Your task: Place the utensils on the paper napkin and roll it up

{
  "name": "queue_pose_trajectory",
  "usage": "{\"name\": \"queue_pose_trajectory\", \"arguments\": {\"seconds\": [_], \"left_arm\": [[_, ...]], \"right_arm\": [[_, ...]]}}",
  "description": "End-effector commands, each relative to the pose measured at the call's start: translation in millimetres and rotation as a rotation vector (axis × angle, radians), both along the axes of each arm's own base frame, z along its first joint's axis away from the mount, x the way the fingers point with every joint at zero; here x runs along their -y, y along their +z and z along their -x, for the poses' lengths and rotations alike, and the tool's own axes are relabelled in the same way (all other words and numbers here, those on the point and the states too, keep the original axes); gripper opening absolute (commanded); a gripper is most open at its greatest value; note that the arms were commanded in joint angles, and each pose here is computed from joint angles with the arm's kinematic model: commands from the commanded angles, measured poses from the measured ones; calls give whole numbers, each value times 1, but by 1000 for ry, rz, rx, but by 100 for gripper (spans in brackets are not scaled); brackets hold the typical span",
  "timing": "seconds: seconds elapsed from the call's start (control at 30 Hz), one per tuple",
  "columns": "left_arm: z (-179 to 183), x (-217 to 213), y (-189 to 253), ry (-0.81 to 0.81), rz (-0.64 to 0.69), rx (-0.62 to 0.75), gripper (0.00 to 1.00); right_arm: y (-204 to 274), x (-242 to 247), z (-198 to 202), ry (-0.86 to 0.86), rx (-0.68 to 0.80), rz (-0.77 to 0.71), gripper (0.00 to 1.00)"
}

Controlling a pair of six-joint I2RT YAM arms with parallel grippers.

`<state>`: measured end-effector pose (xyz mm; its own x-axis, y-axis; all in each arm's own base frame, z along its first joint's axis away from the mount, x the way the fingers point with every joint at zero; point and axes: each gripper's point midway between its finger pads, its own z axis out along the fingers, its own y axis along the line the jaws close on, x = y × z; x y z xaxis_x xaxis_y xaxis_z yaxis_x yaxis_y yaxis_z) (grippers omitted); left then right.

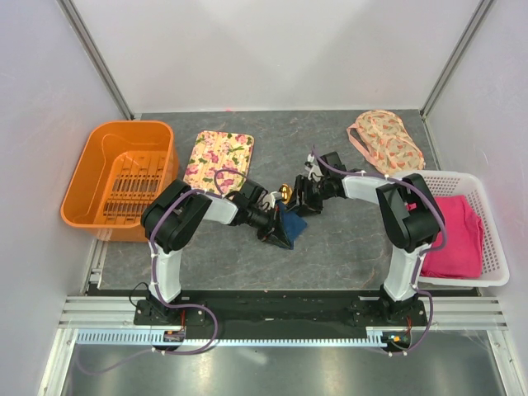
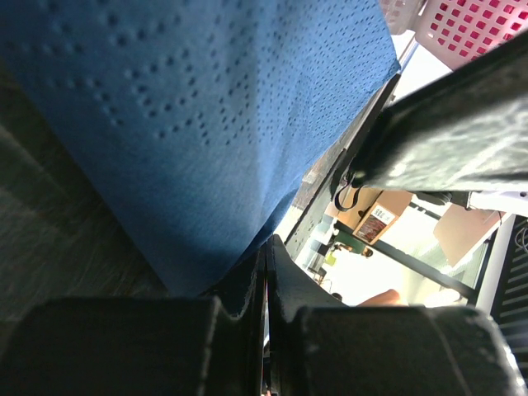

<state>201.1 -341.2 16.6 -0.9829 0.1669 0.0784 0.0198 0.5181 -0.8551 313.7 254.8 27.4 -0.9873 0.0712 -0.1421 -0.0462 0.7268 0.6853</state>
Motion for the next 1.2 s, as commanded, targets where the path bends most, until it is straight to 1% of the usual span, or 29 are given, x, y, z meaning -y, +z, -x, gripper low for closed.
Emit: {"name": "queue_pose_trajectory", "arguments": {"seconds": [0.0, 0.03, 0.1, 0.13, 0.2, 0.3, 0.33, 0.4, 0.47, 0.5, 0.57, 0.6, 0.63, 0.7, 0.73, 0.8, 0.9, 0.93, 1.0, 1.03, 1.07, 1.1, 1.13, 1.17], "left_arm": [[2, -12, -33, 38, -120, -34, 6], [3, -12, -33, 37, -122, -34, 6], [3, -11, -33, 37, -121, -33, 6], [3, -12, -33, 39, -122, -34, 6], [2, -12, -32, 39, -120, -29, 6], [1, -12, -32, 39, -118, -26, 6], [1, -12, -32, 40, -119, -26, 6], [-2, -10, -28, 46, -111, -4, 6], [-7, -11, -23, 57, -99, 17, 7], [-10, -10, -20, 62, -86, 30, 11], [-22, -7, 0, 72, -30, 89, 20], [-26, -5, 10, 74, -9, 119, 29], [-33, -3, 29, 71, 29, 180, 33], [-42, -3, 50, 72, 66, 255, 39], [-43, -4, 68, 62, 89, 310, 41], [-49, -8, 82, 50, 97, 383, 46], [-57, -21, 104, 73, 89, 452, 51], [-67, -28, 108, 85, 84, 498, 56], [-73, -44, 114, 107, 44, 528, 70], [-84, -55, 117, 140, 31, 546, 72], [-89, -62, 124, 157, 22, 579, 81], [-94, -69, 125, 157, 6, 617, 83], [-101, -77, 128, 177, -7, 642, 94], [-105, -84, 132, 190, -28, 668, 95]], "right_arm": [[-73, 35, 17, -17, -52, 284, 61], [-74, 35, 17, -18, -53, 287, 61], [-80, 38, 19, -26, -66, 303, 56], [-81, 39, 20, -26, -71, 308, 51], [-85, 43, 23, -30, -82, 325, 43], [-86, 42, 24, -24, -86, 321, 25], [-85, 41, 24, -22, -87, 315, 13], [-83, 38, 22, -16, -93, 290, 0], [-80, 34, 20, -9, -87, 255, 0], [-77, 31, 20, -7, -95, 217, 0], [-69, 27, 11, -15, -63, 153, 0], [-65, 26, 7, -18, -46, 140, 0], [-60, 23, 1, -18, -21, 118, 0], [-50, 22, -11, -28, 19, 85, 0], [-45, 21, -16, -35, 25, 57, 0], [-39, 17, -22, -40, 42, 24, 0], [-27, 11, -31, -38, 77, -29, 0], [-22, 9, -31, -33, 87, -46, 0], [-15, 6, -34, -35, 105, -73, 0], [-8, 3, -38, -34, 138, -96, 0], [-2, 0, -42, -34, 157, -121, 0], [1, -2, -42, -32, 168, -132, 0], [6, -2, -42, -31, 179, -142, 0], [9, -4, -45, -28, 196, -155, 0]]}}
